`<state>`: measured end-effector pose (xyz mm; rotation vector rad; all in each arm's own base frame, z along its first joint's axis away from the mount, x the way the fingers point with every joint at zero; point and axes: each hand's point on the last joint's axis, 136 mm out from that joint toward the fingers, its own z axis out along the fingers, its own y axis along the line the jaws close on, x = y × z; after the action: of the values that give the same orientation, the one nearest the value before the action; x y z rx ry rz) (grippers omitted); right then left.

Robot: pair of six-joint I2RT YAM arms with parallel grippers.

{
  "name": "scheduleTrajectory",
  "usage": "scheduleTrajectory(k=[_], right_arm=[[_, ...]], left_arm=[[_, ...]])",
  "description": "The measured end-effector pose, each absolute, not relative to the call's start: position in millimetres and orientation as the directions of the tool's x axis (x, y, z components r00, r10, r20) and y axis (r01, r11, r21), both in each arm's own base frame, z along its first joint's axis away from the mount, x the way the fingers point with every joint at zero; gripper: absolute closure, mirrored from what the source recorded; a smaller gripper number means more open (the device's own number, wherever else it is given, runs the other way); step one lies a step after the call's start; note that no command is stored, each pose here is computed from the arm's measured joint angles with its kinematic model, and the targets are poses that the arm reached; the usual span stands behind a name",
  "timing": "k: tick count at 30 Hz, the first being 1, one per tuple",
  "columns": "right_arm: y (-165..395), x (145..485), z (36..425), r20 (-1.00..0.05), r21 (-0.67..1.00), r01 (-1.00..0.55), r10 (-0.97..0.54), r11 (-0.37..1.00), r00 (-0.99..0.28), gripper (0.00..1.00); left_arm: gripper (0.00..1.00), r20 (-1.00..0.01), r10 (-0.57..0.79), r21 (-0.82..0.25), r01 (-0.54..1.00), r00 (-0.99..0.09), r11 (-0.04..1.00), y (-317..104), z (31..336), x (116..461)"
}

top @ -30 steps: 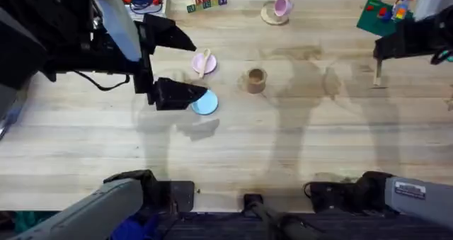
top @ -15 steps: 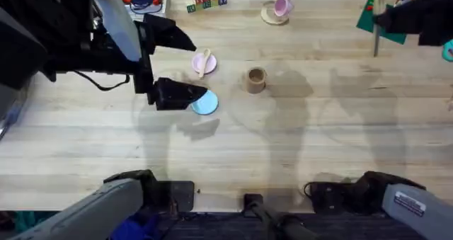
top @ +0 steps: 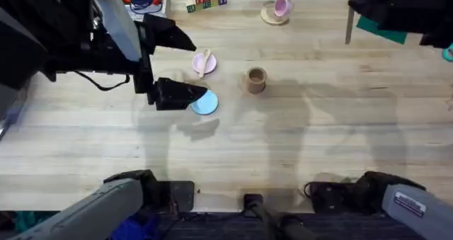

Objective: Pick up a utensil and set it on the pink plate, then put the other utensil in the container.

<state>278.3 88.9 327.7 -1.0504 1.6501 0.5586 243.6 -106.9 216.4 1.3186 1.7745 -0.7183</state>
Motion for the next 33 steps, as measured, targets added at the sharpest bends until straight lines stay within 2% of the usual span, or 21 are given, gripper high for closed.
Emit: scheduleTrajectory(k=[5, 13, 33], right_arm=[[100.9, 266.9, 342.2, -0.949, -0.186, -0.889, -0.310, 0.418, 0.053, 0.970], [111.9, 253.2, 357.7, -0.959, -0.235, -0.915, -0.230, 0.328, 0.164, 0.970], [158.5, 265.6, 314.1, -0.986, -0.059, -0.992, -0.162, 0.116, 0.040, 0.970]], left_arm=[[0.008, -0.852, 0.504, 0.016, 0.955, -0.142, 0.297, -106.9, 216.4, 243.6], [0.006, -0.852, 0.504, 0.016, 0.955, -0.142, 0.297, -106.9, 216.4, 243.6], [0.008, -0.852, 0.504, 0.016, 0.955, -0.142, 0.297, -106.9, 216.4, 243.6]])
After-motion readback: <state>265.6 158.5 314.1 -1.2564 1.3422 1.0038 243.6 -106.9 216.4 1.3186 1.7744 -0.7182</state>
